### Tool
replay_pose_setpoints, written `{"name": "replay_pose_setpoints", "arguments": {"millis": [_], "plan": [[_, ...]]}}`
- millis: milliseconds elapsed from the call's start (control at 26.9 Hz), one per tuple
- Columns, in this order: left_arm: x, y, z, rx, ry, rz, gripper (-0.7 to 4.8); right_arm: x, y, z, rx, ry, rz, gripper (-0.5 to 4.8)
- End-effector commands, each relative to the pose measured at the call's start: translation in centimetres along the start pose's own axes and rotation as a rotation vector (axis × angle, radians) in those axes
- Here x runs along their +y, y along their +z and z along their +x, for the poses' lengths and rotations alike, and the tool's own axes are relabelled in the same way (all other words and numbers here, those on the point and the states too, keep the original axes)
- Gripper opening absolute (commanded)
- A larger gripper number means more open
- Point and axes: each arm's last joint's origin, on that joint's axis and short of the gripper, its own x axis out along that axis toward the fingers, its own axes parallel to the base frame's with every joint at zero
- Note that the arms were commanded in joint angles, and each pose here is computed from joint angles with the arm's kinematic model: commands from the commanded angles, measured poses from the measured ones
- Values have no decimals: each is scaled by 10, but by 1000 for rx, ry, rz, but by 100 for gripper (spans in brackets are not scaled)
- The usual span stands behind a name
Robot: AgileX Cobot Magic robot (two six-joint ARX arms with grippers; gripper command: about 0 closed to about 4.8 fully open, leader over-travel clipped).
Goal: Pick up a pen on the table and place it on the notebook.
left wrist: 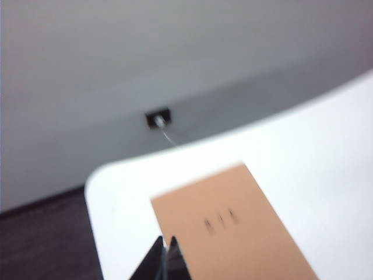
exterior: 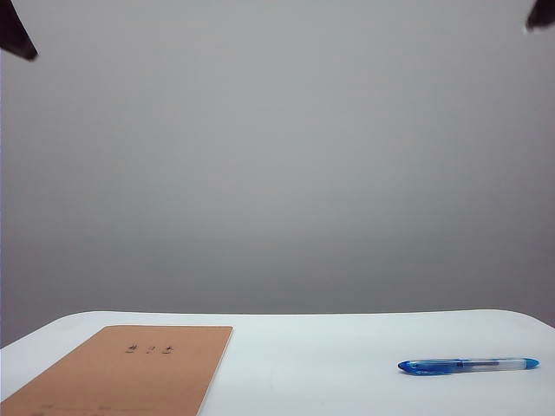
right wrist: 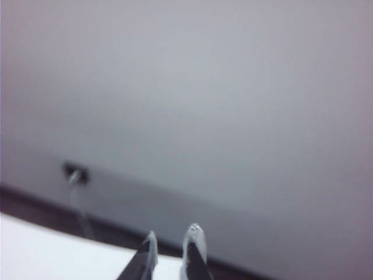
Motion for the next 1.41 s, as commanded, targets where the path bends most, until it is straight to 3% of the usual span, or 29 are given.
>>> {"name": "replay_pose_setpoints", "arguments": {"millis": [37,223,483,594,668,779,965,1113,1188,1299,1410], "plan": [[-4,6,10,13,-57,110,-5,-24,2,22,44,136,43,86],[-21,8,29,20,-184,247,-5,-53,-12,52,80,257,59,86],[-46,5,55,63,-339,290,-5,-68,-45,96,206,392,-75,86],[-54,4,65,58,-424,296,-5,-65,-69,124,280,470,-128,87],[-56,4,68,56,-435,300,-5,-58,-83,137,322,526,-190,96],[-56,6,70,29,-455,303,-5,-30,-106,157,411,632,-395,125],[-56,9,75,-15,-478,312,-5,4,-127,175,548,708,-636,181],[-57,9,77,-24,-503,309,-5,26,-147,190,606,770,-706,189],[-56,7,80,-8,-495,306,-5,42,-160,195,675,826,-707,257],[-56,5,86,8,-502,306,-5,61,-169,195,752,883,-724,291],[-56,0,92,45,-518,293,-5,69,-169,194,770,908,-733,369]]}}
